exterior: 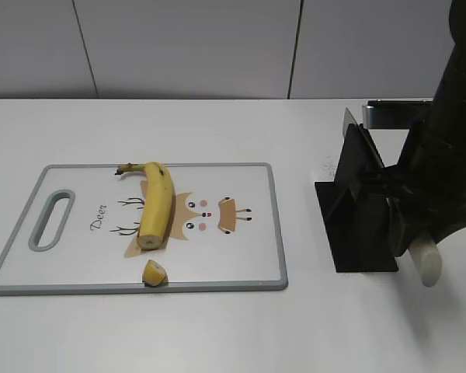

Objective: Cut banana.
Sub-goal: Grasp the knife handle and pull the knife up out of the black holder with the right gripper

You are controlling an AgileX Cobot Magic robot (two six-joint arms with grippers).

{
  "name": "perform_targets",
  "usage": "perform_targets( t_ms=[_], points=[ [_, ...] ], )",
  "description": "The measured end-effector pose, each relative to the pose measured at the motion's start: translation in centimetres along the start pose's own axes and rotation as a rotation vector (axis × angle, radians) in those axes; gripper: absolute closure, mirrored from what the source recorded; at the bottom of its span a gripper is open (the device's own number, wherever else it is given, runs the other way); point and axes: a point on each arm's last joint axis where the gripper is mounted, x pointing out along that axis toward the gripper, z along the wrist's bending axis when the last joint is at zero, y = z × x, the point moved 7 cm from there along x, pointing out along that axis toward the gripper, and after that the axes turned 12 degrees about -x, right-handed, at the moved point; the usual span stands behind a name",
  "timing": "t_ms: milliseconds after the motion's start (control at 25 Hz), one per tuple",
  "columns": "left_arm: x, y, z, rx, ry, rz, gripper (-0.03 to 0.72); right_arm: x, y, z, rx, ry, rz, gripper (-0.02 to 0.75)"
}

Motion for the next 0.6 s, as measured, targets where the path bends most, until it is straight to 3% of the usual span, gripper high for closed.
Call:
perform_targets(
  t_ms=[600],
  points=[
    [0.0, 0.0, 0.0, 0.000, 0.000, 0.000, 0.135, -2.1, 0.1, 0.2, 0.005, -0.019, -0.084, 0.562]
  ],
)
